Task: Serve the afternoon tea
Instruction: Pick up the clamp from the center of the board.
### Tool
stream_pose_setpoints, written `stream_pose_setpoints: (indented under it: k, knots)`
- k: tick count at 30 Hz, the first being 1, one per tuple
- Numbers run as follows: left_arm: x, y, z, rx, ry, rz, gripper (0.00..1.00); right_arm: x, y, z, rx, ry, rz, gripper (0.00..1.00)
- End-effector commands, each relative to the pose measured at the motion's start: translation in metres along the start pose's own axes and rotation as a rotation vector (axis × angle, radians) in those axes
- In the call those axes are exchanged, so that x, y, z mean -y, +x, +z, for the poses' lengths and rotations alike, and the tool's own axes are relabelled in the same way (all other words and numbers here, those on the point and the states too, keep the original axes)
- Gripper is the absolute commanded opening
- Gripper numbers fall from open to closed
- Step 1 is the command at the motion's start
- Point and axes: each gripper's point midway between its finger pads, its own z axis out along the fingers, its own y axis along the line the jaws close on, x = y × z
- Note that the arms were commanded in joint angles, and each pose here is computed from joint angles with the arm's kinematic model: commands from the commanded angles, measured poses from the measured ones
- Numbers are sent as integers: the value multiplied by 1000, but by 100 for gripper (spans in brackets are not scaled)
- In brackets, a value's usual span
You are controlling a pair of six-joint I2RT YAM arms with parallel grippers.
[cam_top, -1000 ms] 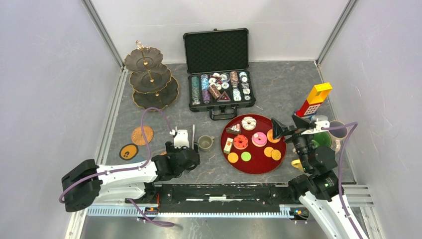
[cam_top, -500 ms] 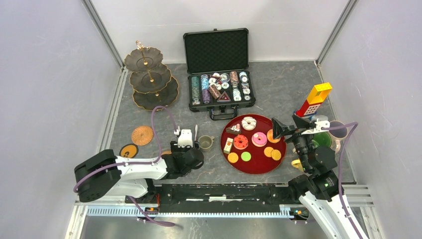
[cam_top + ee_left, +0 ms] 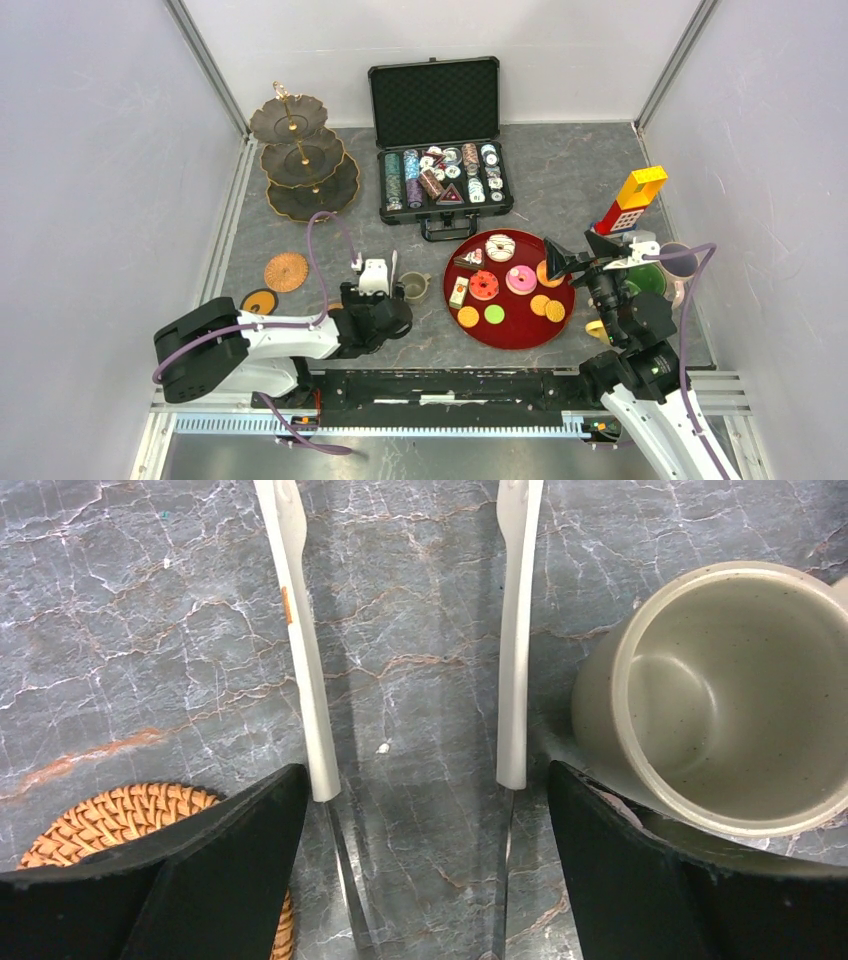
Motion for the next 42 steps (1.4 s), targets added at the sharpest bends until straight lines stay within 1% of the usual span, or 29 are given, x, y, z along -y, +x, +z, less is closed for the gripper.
stream_pose_setpoints:
  k: [1, 4, 6, 9, 14, 21, 22, 24, 25, 27, 29, 33, 34, 36, 42]
  knots:
    - [2, -6, 3, 19, -29, -36, 91, -4, 0, 3, 8, -22, 14, 98]
    - [1, -8, 2, 23, -26, -31, 79, -4, 2, 3, 4, -23, 18, 98]
    - [0, -9, 1, 27, -25, -27, 74, -4, 3, 3, 2, -23, 20, 98]
    - [1, -10, 1, 25, -20, -21, 71, -4, 3, 3, 3, -21, 20, 98]
    - [5, -23, -1, 32, -25, -8, 70, -3, 4, 3, 2, -16, 20, 98]
    - [0, -37, 20, 26, -37, -77, 70, -2, 4, 3, 4, -9, 21, 98]
    - [-3, -36, 23, 21, -50, -68, 70, -2, 4, 3, 3, -9, 22, 98]
    - [-4, -41, 29, 35, -69, -73, 75, -2, 4, 3, 2, -10, 23, 98]
    - [-6, -41, 31, 34, -89, -68, 81, -2, 5, 3, -1, -9, 22, 98]
    - [-8, -41, 34, 31, -112, -67, 94, -1, 7, 3, -1, -9, 24, 98]
    - [-8, -35, 36, 14, -113, -66, 100, -1, 10, 4, -6, -8, 26, 98]
    - [-10, -18, 34, -21, -103, -87, 100, -1, 14, 4, -12, -9, 26, 98]
    - [-8, -15, 33, -25, -93, -81, 97, 0, 15, 4, -14, -8, 26, 98]
    - [-9, -6, 25, -40, -97, -57, 95, 0, 16, 4, -17, -7, 25, 98]
    - [-17, 9, 17, -69, -126, -80, 95, 0, 14, 2, -22, -6, 20, 98]
